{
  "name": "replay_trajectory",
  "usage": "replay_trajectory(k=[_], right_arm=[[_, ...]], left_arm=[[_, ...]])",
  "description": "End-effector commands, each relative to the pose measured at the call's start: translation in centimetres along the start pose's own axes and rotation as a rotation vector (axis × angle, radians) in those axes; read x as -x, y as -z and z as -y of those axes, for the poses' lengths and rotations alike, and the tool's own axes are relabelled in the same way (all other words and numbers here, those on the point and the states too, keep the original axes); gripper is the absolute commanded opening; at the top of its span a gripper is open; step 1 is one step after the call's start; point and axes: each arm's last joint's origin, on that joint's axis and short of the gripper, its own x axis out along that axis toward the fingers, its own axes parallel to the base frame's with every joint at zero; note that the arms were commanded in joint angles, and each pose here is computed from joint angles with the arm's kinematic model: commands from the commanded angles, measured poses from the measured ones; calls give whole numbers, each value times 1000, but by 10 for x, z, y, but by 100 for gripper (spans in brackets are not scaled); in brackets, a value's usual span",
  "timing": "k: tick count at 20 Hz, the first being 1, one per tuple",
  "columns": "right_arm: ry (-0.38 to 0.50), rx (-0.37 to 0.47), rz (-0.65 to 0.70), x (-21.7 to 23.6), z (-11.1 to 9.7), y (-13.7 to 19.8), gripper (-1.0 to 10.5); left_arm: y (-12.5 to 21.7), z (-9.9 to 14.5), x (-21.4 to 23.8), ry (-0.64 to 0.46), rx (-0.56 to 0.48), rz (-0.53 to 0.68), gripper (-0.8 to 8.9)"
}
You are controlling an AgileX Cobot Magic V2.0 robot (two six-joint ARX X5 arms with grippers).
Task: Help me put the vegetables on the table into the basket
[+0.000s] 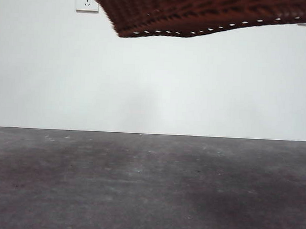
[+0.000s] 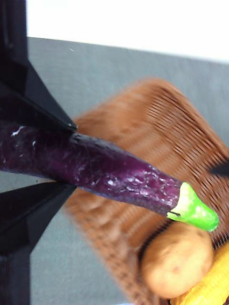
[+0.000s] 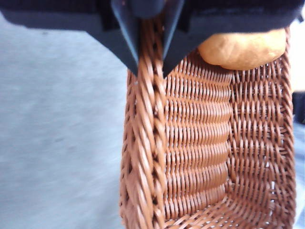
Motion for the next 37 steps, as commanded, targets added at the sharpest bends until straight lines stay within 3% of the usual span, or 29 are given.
replay_trajectory(k=[1,8,15,18,21,26,31,33,34,36,37], right_arm=[[-42,43,-24,-7,-13,1,-8],[-64,99,-80,-19,-33,1,-8],[-67,109,-78,-20,-34,1,-8],[-66,118,-69,-20,-34,0,-8],[-65,125,-59,-20,-34,-1,-8],[-62,107,-50,-20,-33,-2,-8],[-52,45,38,-20,-32,-12,-8],[14,-3,60,-16,-25,-14,-8],[51,-38,71,-13,-18,-13,-8],[99,-117,116,1,4,-12,-8],[125,-166,141,9,16,-10,-8]], left_arm=[[-21,10,-25,46,-58,-41,-7],[-45,20,-98,180,-127,-154,-7],[-50,25,-147,338,-65,-169,11],[-48,23,-145,329,-41,-174,366],[-47,20,-139,307,-9,-165,382],[-40,13,-91,186,66,-112,382],[-8,7,8,-45,370,32,381],[6,13,40,-96,494,72,372],[12,17,56,-124,540,99,342],[24,28,87,-178,560,164,-9],[28,33,99,-195,571,194,-7]])
